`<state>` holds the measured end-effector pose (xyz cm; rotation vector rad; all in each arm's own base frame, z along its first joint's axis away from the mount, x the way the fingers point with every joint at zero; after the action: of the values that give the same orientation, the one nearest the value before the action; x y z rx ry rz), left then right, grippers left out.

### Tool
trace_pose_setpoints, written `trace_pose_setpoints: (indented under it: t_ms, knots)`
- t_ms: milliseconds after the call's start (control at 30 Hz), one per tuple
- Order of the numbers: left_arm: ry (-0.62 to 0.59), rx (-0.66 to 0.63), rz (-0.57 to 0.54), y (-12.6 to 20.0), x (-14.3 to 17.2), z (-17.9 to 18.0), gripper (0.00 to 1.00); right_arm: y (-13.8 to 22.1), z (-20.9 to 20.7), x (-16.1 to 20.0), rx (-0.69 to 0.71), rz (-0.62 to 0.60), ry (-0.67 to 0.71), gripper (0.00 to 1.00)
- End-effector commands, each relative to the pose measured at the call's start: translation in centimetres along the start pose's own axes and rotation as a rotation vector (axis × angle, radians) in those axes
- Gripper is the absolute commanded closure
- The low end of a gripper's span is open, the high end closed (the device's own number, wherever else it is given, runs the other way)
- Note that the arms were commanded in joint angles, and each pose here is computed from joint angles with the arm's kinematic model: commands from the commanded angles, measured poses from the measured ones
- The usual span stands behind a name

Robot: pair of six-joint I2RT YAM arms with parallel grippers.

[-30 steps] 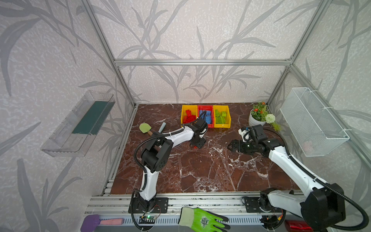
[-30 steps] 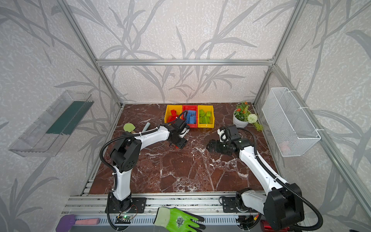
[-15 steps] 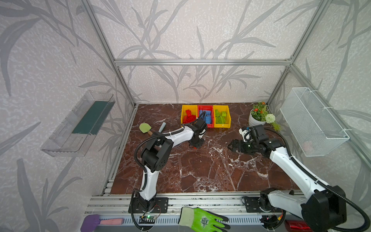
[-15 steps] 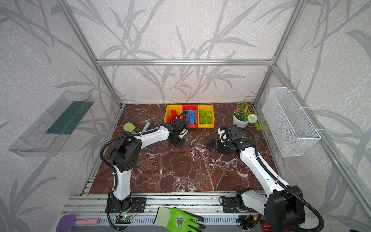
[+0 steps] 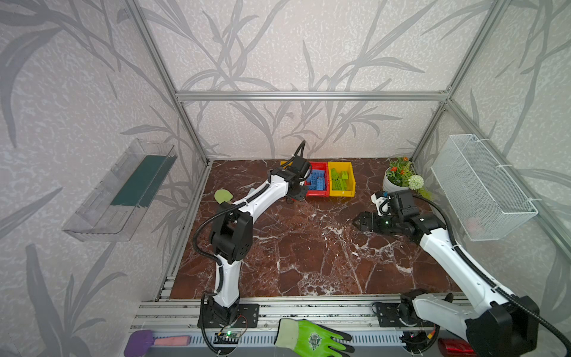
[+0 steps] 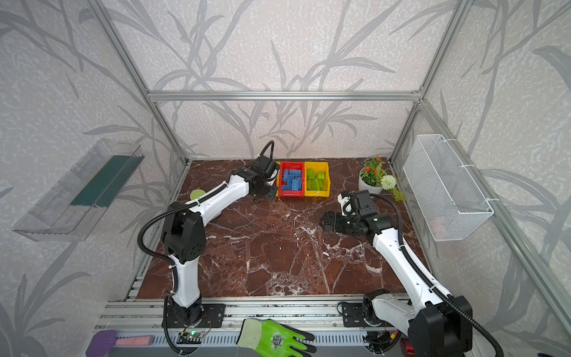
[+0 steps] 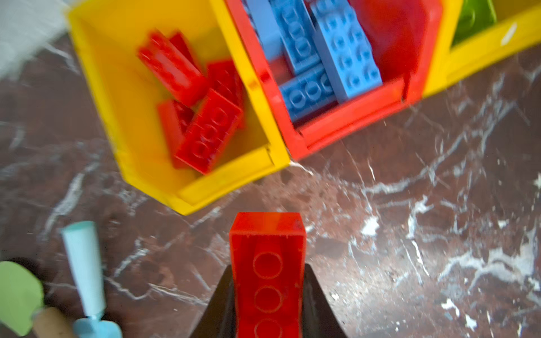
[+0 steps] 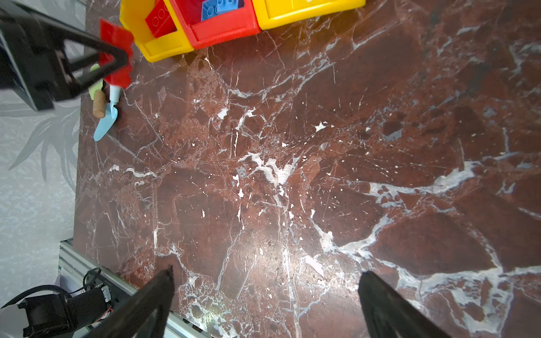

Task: Sort the legos into containers by color
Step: Pick up the lego from the center of the table, then place the lego in the container.

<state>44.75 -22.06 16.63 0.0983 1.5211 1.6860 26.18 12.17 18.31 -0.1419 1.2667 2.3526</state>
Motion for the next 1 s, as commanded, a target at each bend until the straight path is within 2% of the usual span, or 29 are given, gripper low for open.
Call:
trace_pose_setpoints:
  t_ms: [0, 300, 367, 400, 433, 533, 667, 833, 967]
  knots:
    - [-0.007, -0.056, 0.065, -1.4, -0.2, 2.4, 0.95, 0.9, 0.5, -0.7, -0.006, -0.018, 0.0, 0.02]
    - [0.057, -0.087, 0.024, -5.4, -4.6, 7.0, 0.94, 0.9, 0.1, -1.5, 0.03, -0.036, -0.023, 0.02]
    - [0.064, -0.092, 0.008, -6.1, -5.4, 7.6, 0.91, 0.9, -0.1, -1.9, 0.042, -0.041, -0.032, 0.02]
    - [0.067, -0.094, 0.001, -6.5, -5.6, 7.8, 0.87, 0.8, -0.1, -1.9, 0.046, -0.041, -0.035, 0.02]
    - [0.071, -0.097, -0.01, -6.9, -5.9, 8.0, 0.78, 0.8, -0.2, -2.1, 0.05, -0.044, -0.039, 0.02]
    - [0.085, -0.117, -0.039, -7.4, -6.4, 8.8, 0.35, 0.7, -0.2, -2.5, 0.059, -0.044, -0.046, 0.02]
    - [0.118, -0.096, -0.098, -5.9, -7.7, 9.0, 0.02, 0.5, -0.2, -3.1, 0.068, -0.047, -0.045, 0.02]
    - [0.178, -0.1, -0.166, -1.3, -8.8, 9.8, 0.01, 0.1, 0.0, -3.3, 0.054, -0.049, -0.037, 0.02]
    - [0.26, -0.172, -0.243, 3.5, -7.9, 10.8, 0.01, -0.4, -0.4, -3.4, 0.045, -0.068, -0.028, 0.02]
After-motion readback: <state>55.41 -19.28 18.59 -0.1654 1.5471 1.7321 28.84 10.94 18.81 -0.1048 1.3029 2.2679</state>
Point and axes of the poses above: each gripper's point midway between its finger pads, its own y axis back along the fingers, its own z axis along the line the jaws close on, x = y × z, the point moved 2 cm from there along y, back along the fingers, and after that the axes turned 14 degrees about -y, right-handed, at the moved point
